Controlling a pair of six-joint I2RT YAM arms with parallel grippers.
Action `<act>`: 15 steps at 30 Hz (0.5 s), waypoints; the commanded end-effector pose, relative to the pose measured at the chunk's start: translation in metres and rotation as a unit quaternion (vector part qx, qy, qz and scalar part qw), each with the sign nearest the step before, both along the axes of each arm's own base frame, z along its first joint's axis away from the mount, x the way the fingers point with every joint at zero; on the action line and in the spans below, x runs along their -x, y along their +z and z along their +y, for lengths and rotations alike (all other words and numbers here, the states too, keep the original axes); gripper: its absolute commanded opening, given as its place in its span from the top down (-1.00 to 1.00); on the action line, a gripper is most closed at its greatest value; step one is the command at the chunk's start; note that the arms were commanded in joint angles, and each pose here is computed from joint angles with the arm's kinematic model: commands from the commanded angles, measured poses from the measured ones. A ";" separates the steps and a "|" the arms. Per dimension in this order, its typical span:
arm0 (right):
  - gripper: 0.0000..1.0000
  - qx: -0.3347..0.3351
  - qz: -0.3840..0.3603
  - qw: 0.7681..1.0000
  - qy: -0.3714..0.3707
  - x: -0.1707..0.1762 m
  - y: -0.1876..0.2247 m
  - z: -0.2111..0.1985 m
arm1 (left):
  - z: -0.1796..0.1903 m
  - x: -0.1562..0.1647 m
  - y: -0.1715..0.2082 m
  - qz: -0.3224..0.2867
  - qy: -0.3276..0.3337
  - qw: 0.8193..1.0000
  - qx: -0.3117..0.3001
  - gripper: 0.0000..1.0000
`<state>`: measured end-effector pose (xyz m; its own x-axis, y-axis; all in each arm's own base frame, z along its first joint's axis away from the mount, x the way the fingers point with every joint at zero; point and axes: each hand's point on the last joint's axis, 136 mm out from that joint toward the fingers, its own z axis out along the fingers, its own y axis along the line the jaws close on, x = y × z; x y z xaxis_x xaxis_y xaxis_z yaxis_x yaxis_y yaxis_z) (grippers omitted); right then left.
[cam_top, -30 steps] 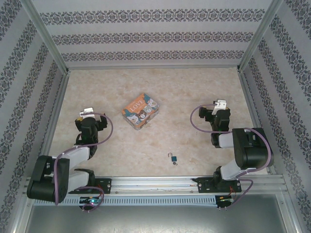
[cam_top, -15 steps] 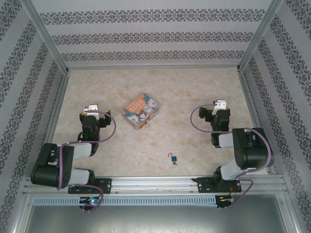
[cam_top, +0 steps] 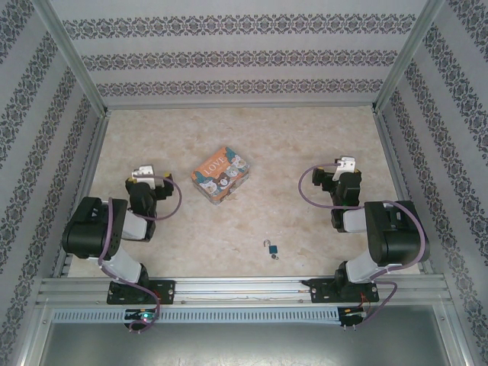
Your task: Unlock the padlock with the key
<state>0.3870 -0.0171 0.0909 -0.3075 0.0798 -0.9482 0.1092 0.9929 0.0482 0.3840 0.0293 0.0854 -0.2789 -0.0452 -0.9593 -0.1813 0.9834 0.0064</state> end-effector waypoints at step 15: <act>-0.97 0.030 -0.020 0.999 0.020 -0.009 0.017 0.015 | -0.007 -0.014 0.004 0.017 -0.031 0.999 0.001 -0.99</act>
<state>0.3914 -0.0030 0.0947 -0.3076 0.0337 -0.9509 0.0670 0.9977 0.0137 0.3998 0.0192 0.0925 -0.2965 -0.0390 -0.9542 -0.1239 0.9923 -0.0021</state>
